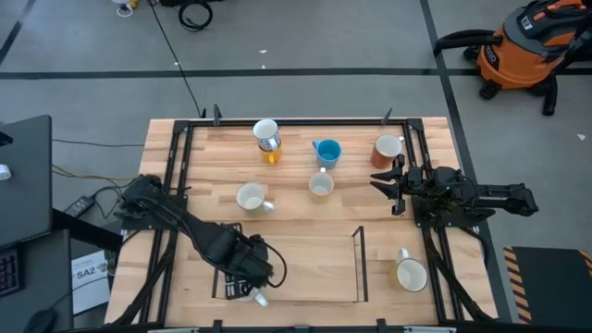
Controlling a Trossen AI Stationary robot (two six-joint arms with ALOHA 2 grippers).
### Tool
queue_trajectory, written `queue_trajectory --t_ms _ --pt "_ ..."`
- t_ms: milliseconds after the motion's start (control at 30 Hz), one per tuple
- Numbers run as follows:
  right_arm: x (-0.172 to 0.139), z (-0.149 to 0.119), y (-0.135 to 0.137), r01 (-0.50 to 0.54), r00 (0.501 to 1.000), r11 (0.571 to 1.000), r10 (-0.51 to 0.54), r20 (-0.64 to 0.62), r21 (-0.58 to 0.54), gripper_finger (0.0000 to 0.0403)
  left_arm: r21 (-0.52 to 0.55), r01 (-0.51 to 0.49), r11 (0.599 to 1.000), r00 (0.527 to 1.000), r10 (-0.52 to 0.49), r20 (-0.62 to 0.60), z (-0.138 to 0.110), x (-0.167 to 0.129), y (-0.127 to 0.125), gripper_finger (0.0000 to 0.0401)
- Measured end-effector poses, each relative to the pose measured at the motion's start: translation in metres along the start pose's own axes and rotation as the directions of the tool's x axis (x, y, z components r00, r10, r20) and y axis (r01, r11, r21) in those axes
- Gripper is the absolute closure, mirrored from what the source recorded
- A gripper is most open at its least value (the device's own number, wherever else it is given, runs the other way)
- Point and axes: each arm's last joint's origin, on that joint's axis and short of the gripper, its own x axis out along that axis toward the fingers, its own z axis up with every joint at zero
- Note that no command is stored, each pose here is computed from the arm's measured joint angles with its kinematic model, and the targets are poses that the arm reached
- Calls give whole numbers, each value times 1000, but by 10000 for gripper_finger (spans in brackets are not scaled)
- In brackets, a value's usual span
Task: Place coffee mugs
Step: Put the light green mug on the shelf
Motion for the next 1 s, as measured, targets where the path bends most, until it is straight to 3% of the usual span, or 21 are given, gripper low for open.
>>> queue_trajectory --t_ms 200,433,800,1000 --pt "0 0 0 0 1000 1000 0 0 0 298 -21 -18 1000 991 20 130 0 -31 30 237" --pt "0 0 0 0 1000 1000 0 0 0 298 -116 -96 989 956 124 267 11 -60 87 237" --pt "0 0 0 0 1000 1000 0 0 0 298 -143 -172 975 961 198 194 33 -72 190 237" --pt "0 0 0 0 1000 1000 0 0 0 298 -188 -183 965 958 218 185 36 -74 224 237"
